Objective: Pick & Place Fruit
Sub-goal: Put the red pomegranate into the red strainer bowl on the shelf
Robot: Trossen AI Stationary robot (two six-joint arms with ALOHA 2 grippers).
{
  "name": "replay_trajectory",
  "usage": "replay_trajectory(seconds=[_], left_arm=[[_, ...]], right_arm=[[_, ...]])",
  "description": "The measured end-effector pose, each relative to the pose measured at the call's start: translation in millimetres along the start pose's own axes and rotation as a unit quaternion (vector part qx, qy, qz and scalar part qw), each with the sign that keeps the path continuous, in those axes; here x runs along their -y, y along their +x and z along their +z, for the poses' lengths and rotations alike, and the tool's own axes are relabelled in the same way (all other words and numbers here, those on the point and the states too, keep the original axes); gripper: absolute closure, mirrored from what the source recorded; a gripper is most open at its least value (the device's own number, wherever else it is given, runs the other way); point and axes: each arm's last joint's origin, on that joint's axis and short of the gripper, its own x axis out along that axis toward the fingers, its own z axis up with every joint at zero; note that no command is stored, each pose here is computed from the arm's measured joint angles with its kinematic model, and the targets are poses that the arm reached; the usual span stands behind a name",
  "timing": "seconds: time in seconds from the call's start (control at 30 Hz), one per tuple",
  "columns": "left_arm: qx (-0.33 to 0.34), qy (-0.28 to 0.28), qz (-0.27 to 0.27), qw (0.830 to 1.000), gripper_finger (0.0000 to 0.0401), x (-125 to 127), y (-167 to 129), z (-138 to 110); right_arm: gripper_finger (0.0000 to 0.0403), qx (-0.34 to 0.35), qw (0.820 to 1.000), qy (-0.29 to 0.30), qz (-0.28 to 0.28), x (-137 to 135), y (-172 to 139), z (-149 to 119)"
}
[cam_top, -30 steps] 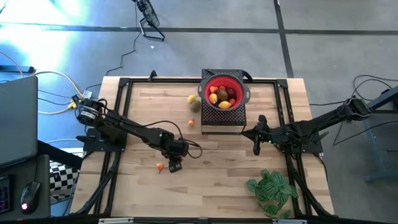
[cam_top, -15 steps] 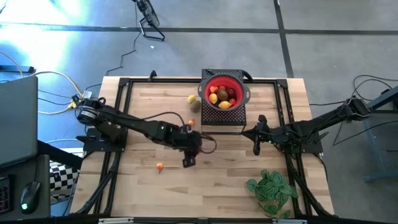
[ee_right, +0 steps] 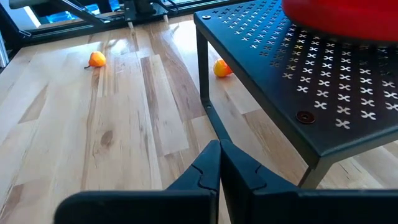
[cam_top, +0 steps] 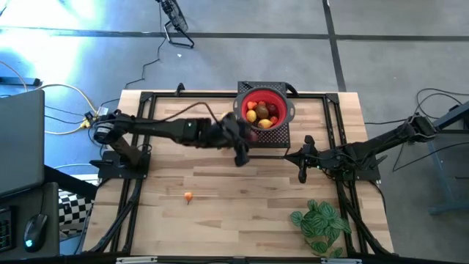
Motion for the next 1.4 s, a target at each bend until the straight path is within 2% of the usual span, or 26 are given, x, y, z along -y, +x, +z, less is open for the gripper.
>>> replay_trajectory(seconds=[0.3, 0.57, 0.8, 0.97, 1.13, 1.2, 1.4], left_arm=[[0.071, -0.049, -0.024, 0.996, 0.0198, -41.8, 11.4, 21.1], [0.102, -0.064, -0.009, 0.993, 0.0198, -66.0, 20.4, 27.7], [0.140, -0.057, -0.021, 0.988, 0.0198, -65.6, 46.9, 28.2], [0.132, -0.059, -0.023, 0.989, 0.0198, -68.8, 63.6, 36.5], [0.097, -0.048, -0.005, 0.994, 0.0198, -75.3, 74.1, 48.2], [0.102, -0.051, 0.002, 0.994, 0.0198, -79.1, 75.6, 54.9], [0.102, -0.056, 0.037, 0.993, 0.0198, -82.8, 89.8, 51.1]], right_arm=[[0.0401, 0.000, 1.000, 0.000, 0.000, 0.0, 0.0, 0.0], [0.0401, 0.000, 1.000, 0.000, 0.000, 0.0, 0.0, 0.1], [0.0401, 0.000, 1.000, 0.000, 0.000, 0.0, 0.0, 0.0], [0.0401, 0.000, 1.000, 0.000, 0.000, 0.0, 0.0, -0.1], [0.0401, 0.000, 1.000, 0.000, 0.000, 0.1, 0.0, -0.2], [0.0401, 0.000, 1.000, -0.001, -0.001, 0.2, 0.0, -0.3], [0.0401, -0.003, 1.000, -0.002, -0.001, 0.3, 0.0, -0.7]])
